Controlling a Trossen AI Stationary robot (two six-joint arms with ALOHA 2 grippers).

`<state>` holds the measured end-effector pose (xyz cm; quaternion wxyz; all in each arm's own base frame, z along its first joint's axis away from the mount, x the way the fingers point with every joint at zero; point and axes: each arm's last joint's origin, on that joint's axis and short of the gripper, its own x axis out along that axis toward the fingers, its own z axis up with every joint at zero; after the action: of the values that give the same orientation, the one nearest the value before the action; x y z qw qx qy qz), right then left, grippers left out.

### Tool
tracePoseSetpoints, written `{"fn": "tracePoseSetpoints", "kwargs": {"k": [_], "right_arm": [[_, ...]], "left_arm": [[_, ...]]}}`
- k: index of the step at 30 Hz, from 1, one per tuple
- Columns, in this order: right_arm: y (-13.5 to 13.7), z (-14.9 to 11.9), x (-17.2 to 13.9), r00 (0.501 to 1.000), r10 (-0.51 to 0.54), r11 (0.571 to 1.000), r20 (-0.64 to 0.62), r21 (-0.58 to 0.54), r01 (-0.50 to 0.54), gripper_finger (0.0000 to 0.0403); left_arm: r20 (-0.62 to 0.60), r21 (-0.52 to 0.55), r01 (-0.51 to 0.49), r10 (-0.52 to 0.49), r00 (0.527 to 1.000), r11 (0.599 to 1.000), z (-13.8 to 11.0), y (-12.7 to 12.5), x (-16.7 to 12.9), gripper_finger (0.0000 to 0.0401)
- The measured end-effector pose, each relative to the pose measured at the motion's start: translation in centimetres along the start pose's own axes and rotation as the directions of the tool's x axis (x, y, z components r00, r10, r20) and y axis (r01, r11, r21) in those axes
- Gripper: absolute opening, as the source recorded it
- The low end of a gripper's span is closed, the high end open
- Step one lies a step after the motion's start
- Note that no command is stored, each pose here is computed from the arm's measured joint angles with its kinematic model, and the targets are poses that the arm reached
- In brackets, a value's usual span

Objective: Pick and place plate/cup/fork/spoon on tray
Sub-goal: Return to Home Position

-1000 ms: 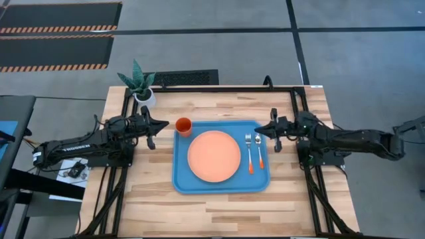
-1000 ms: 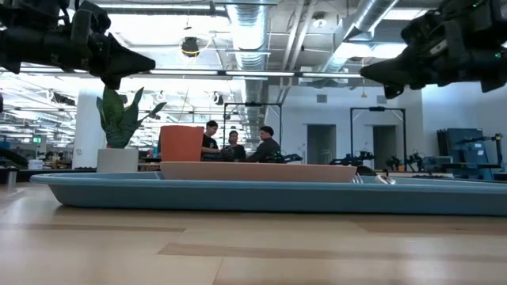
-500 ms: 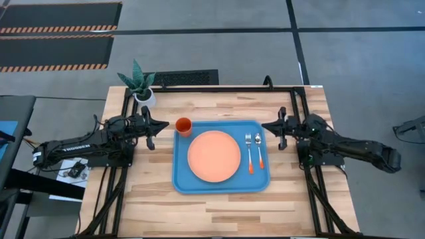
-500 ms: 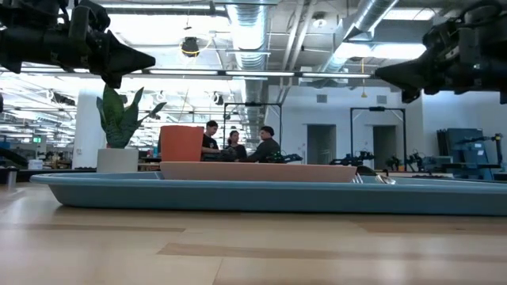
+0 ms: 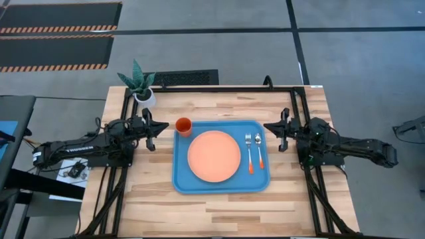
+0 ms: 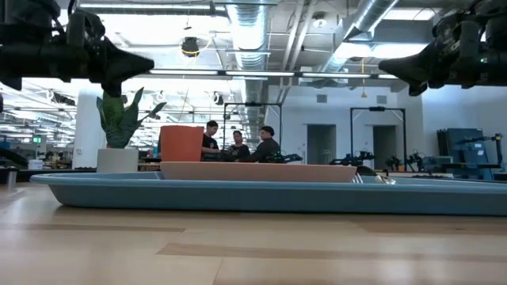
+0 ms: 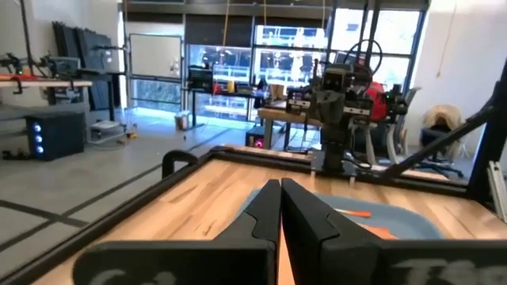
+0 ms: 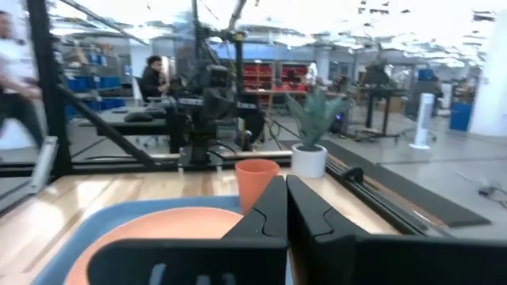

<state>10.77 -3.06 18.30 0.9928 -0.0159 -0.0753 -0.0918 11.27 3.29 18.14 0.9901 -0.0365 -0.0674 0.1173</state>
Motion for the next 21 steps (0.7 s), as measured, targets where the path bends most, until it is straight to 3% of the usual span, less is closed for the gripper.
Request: {"fn": "tracePoseSetpoints", "kwargs": {"k": [12, 17, 21], "right_arm": [[-0.4, 0.0, -1.0, 1.000, 0.013, 0.999, 0.001, 0.044, -0.013, 0.0011], [-0.5, 0.3, -1.5, 0.998, -0.043, 0.997, 0.038, 0.073, 0.040, 0.0011], [-0.4, 0.3, -1.7, 0.983, -0.181, 0.979, 0.035, 0.101, 0.177, 0.0009]], "left_arm": [[0.014, 0.039, 0.016, -0.017, 1.000, 0.999, 0.2, -0.1, -0.7, 0.0000], [0.006, 0.025, 0.001, -0.001, 1.000, 1.000, 0.0, -0.1, -1.6, 0.0000], [0.008, 0.004, -0.070, 0.070, 0.997, 0.998, -0.1, 0.1, -2.1, 0.0000]]}}
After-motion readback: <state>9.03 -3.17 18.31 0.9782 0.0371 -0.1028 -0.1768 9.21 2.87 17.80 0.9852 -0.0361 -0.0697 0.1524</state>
